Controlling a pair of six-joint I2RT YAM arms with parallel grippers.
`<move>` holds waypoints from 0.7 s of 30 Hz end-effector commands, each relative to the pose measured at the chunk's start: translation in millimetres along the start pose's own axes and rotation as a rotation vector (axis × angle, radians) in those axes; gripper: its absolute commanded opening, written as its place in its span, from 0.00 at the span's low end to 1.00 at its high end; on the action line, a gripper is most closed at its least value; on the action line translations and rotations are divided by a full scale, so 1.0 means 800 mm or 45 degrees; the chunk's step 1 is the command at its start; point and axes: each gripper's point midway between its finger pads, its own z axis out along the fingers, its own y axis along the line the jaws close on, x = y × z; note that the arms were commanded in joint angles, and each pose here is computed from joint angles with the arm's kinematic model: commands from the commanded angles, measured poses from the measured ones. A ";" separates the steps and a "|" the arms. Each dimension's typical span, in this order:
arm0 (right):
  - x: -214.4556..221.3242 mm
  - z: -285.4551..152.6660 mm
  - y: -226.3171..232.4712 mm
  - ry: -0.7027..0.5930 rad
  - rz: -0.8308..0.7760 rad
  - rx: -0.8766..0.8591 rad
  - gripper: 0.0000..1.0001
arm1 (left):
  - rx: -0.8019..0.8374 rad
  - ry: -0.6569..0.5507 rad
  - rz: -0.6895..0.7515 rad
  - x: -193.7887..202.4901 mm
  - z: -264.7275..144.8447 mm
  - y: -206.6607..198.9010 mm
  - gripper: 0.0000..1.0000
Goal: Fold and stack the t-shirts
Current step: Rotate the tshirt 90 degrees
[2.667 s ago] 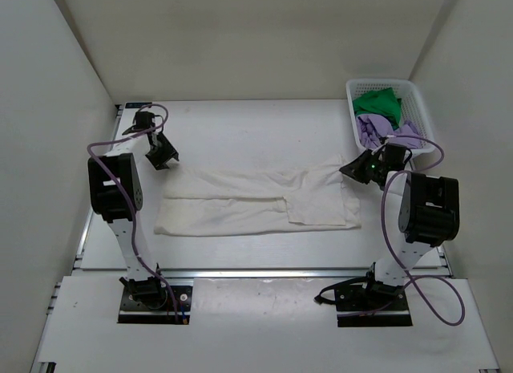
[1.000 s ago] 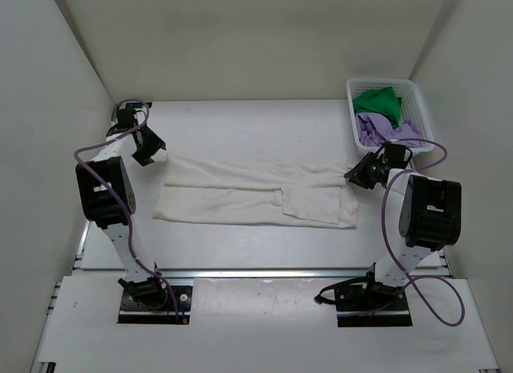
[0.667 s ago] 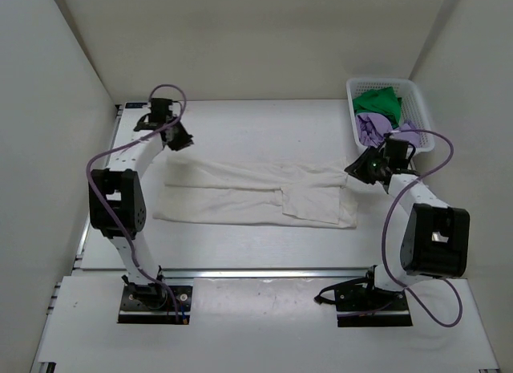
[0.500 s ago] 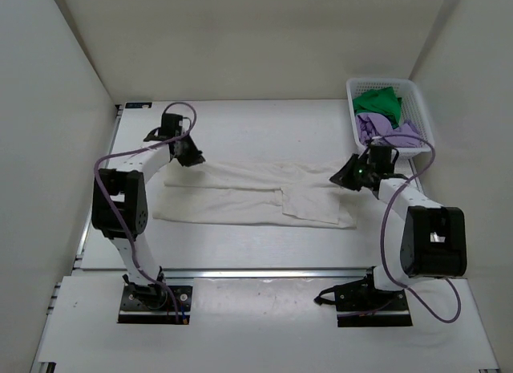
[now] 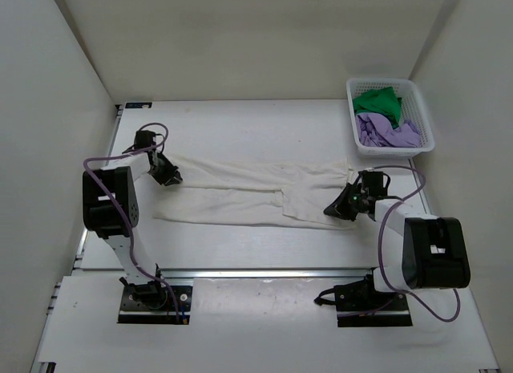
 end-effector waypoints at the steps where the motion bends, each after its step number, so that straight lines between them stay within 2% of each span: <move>1: -0.012 -0.012 0.009 -0.036 -0.052 0.030 0.01 | 0.032 -0.067 0.036 -0.020 -0.023 -0.014 0.31; 2: -0.014 -0.014 0.009 -0.045 -0.066 0.066 0.03 | 0.050 -0.087 0.079 -0.026 -0.031 -0.026 0.32; 5: -0.038 -0.024 0.056 -0.104 -0.189 0.044 0.11 | 0.080 -0.185 0.207 -0.037 -0.066 -0.066 0.33; 7: -0.047 -0.020 0.073 -0.122 -0.239 0.053 0.15 | 0.141 -0.204 0.291 -0.023 -0.083 -0.095 0.31; 13: -0.067 0.030 0.116 -0.128 -0.313 0.047 0.07 | 0.262 -0.069 0.455 0.052 -0.095 -0.126 0.06; 18: -0.074 0.087 0.119 -0.087 -0.312 0.083 0.04 | 0.303 -0.023 0.554 0.089 -0.115 -0.125 0.03; 21: -0.086 0.115 0.133 -0.075 -0.308 0.085 0.03 | 0.329 0.000 0.546 0.100 -0.127 -0.115 0.03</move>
